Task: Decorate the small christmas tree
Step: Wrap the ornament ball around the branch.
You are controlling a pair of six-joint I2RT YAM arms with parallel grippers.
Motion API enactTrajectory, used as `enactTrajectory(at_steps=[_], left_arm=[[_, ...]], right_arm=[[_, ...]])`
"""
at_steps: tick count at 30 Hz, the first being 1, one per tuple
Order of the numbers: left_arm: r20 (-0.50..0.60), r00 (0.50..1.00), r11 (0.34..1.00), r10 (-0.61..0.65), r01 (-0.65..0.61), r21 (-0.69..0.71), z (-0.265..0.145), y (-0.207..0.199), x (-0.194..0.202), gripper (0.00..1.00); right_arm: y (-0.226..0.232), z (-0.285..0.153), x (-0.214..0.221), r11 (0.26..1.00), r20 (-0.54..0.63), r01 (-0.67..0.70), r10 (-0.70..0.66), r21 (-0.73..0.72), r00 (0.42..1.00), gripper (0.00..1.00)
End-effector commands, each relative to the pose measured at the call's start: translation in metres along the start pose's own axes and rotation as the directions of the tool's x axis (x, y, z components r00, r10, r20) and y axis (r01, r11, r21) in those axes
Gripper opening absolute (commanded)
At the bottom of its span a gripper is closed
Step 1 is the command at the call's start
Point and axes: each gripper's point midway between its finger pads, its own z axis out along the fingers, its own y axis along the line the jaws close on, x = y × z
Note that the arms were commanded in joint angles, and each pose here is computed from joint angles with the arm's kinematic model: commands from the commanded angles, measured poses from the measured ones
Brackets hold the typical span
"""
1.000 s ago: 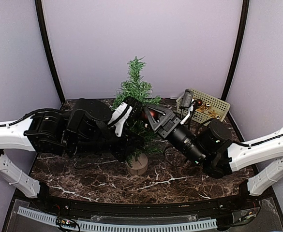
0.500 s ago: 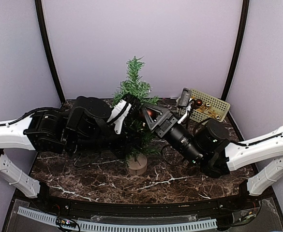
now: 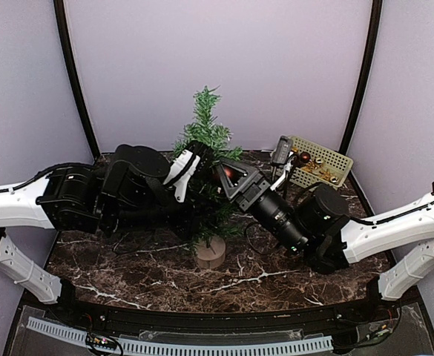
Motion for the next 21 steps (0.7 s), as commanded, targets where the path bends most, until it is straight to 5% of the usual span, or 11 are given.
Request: enactTrajectory(at_steps=[1,21], left_arm=[[0.025,1.0,1.0,-0.01,0.009,0.021,-0.01,0.0,-0.009,0.0],[0.017,0.999,0.998,-0.034,0.033,0.045,-0.014,0.004,-0.005,0.0]], right_arm=[[0.01,0.0,-0.01,0.999,0.045,-0.012,0.013,-0.03,0.999,0.53],[0.003,0.001,-0.008,1.0,0.06,0.02,-0.019,-0.002,0.998,0.53]])
